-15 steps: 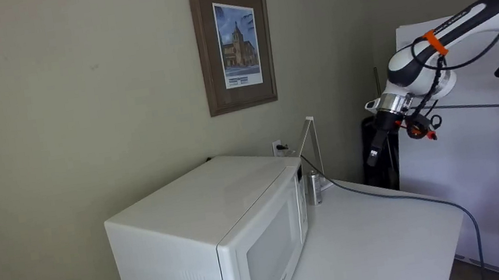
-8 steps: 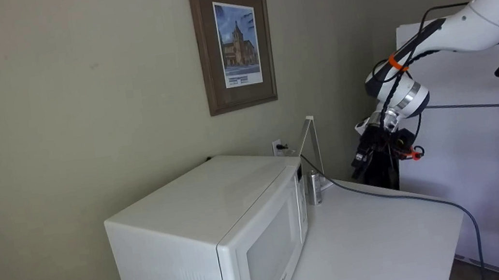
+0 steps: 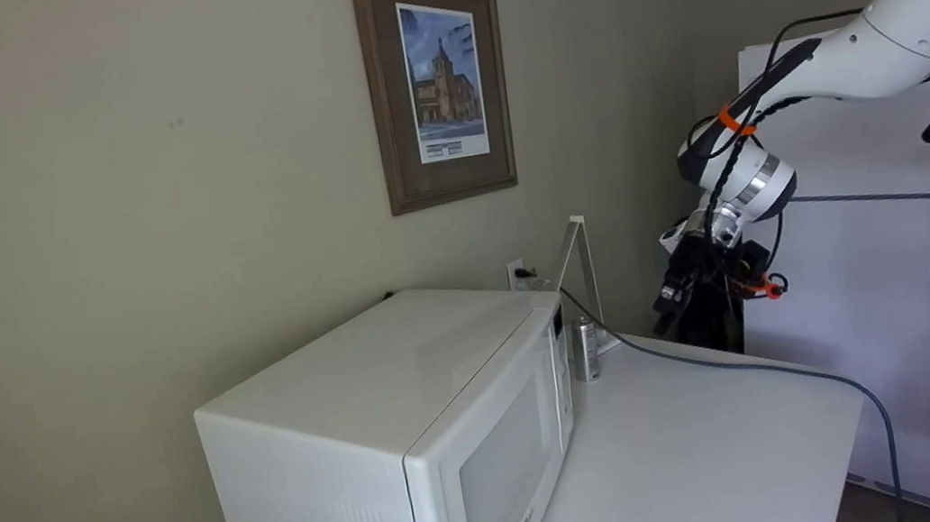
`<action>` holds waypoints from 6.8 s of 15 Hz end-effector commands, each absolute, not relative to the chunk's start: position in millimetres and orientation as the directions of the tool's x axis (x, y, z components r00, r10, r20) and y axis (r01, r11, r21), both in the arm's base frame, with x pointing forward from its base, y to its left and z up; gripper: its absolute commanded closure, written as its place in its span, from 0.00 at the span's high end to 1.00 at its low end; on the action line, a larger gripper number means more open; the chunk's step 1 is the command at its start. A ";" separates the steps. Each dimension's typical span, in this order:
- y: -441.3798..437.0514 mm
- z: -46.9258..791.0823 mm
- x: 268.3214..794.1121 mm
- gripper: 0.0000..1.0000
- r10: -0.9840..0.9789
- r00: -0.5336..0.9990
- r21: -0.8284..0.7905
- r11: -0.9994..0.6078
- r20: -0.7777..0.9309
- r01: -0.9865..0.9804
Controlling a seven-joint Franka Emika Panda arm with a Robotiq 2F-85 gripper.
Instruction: Push the bottom right rectangular button on the microwave to open it
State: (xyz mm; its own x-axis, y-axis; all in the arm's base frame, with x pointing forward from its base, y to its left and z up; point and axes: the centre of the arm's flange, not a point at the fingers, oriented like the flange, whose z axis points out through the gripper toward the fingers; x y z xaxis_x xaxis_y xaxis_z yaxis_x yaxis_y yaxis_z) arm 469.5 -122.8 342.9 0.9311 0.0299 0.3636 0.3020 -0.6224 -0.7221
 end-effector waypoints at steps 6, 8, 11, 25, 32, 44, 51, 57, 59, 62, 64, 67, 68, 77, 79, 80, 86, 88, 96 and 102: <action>-154.7 315.7 499.3 1.00 -0.098 0.958 -0.851 -0.490 0.268 0.188; -169.1 293.4 509.2 1.00 -0.158 0.965 -0.891 -0.437 0.208 0.120; -179.2 247.7 523.8 1.00 -0.224 0.970 -0.923 -0.384 0.094 0.001; -166.0 97.9 596.3 0.00 -0.299 0.953 -0.949 -0.287 -0.040 -0.130; -158.8 89.6 591.6 0.01 -0.296 0.953 -0.951 -0.270 -0.068 -0.152; -151.7 72.5 610.1 0.00 -0.322 0.944 -0.949 -0.271 -0.065 -0.158; -135.5 61.1 626.8 0.00 -0.377 0.924 -0.950 -0.259 -0.066 -0.174; -129.2 55.6 634.7 0.00 -0.405 0.911 -0.946 -0.255 -0.085 -0.201; -129.2 54.8 635.3 0.00 -0.414 0.907 -0.946 -0.254 -0.080 -0.200; -125.1 53.5 637.4 0.00 -0.428 0.902 -0.955 -0.240 -0.055 -0.173; -121.5 50.3 639.0 0.00 -0.437 0.899 -0.956 -0.244 -0.042 -0.164; -117.3 47.2 640.5 0.00 -0.448 0.894 -0.956 -0.256 -0.014 -0.144; -116.2 47.3 641.2 0.00 -0.461 0.888 -0.959 -0.250 -0.002 -0.132; -113.4 55.4 617.1 0.00 -0.402 0.904 -0.917 -0.287 -0.149 -0.278; -113.1 68.2 608.4 0.00 -0.399 0.902 -0.898 -0.319 -0.162 -0.303; -111.8 75.1 602.9 0.00 -0.397 0.902 -0.883 -0.345 -0.170 -0.319; -93.9 108.5 564.5 0.47 -0.345 0.917 -0.797 -0.488 -0.198 -0.356; -86.3 126.1 551.2 0.63 -0.336 0.921 -0.776 -0.521 -0.196 -0.355; -36.2 242.5 505.9 1.00 -0.368 0.927 -0.635 -0.701 -0.070 -0.326; 17.2 318.4 461.0 1.00 -0.407 0.913 -0.500 -0.792 0.005 -0.350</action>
State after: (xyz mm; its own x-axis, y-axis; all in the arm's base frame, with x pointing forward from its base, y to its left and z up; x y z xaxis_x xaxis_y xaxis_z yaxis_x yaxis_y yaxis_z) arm 502.4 -4.9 274.2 0.9208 -0.3897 -0.0163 -0.3322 -0.7617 -0.5563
